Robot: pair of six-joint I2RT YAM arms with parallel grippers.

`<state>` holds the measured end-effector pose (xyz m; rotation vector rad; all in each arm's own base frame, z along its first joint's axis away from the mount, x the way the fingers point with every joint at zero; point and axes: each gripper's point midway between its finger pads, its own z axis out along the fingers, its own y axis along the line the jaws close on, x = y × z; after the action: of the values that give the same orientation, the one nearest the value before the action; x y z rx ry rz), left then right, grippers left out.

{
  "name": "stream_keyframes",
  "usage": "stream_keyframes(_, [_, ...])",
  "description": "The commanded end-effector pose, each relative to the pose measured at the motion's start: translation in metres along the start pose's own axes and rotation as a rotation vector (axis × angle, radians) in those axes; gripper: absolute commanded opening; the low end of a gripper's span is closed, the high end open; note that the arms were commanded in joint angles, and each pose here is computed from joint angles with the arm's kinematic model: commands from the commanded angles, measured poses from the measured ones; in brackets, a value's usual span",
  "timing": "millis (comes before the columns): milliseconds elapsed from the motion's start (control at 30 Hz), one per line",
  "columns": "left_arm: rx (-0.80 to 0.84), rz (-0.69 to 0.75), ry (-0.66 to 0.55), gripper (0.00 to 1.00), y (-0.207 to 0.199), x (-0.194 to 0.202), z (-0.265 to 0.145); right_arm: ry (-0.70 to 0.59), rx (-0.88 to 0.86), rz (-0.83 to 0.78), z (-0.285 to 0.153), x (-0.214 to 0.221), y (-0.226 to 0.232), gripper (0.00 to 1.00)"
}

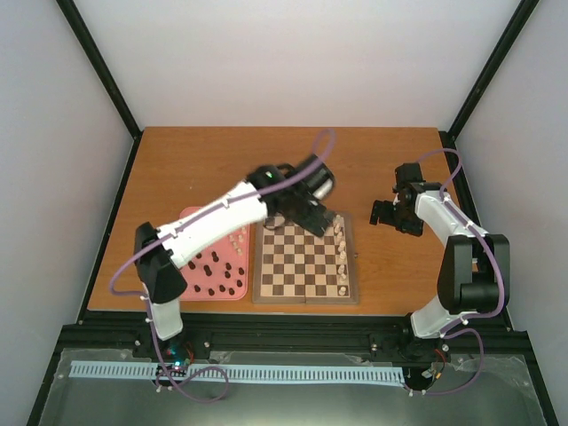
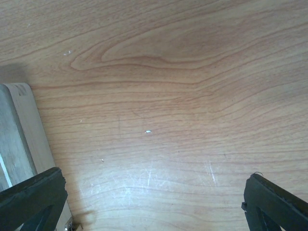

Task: Set up the chess pieces on the board
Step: Pick up the chess piece from the storage box.

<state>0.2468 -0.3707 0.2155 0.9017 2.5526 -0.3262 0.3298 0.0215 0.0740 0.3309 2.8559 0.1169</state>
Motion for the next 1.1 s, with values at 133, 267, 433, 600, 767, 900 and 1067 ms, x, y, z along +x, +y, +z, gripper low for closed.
stream_keyframes(133, [-0.221, -0.460, -0.018, 0.98, 0.189, 0.003, -0.014, -0.012, -0.022, 0.003, -0.010, 0.004, 0.003, 1.00])
stream_keyframes(267, [-0.268, -0.653, -0.015, 0.93, 0.251, 0.021, -0.004, -0.012, -0.018, -0.008, -0.011, 0.003, 0.003, 1.00])
stream_keyframes(433, [-0.253, -0.815, -0.023, 0.88, 0.293, 0.038, 0.005, -0.072, 0.026, -0.034, -0.033, -0.014, 0.002, 1.00])
stream_keyframes(600, [-0.266, -0.911, -0.068, 0.89, 0.322, 0.048, -0.013, -0.176, 0.018, -0.088, -0.080, -0.050, 0.031, 1.00])
stream_keyframes(767, [-0.234, -0.969, -0.073, 0.93, 0.336, 0.060, -0.025, -0.223, -0.056, -0.197, -0.112, -0.075, 0.107, 1.00])
stream_keyframes(900, [-0.265, -0.987, -0.055, 0.95, 0.346, 0.077, -0.029, -0.222, -0.158, -0.320, -0.114, -0.076, 0.187, 0.99])
stream_keyframes(1067, [-0.218, -1.156, -0.090, 0.94, 0.368, 0.111, -0.039, -0.224, -0.270, -0.468, -0.103, -0.069, 0.280, 0.95])
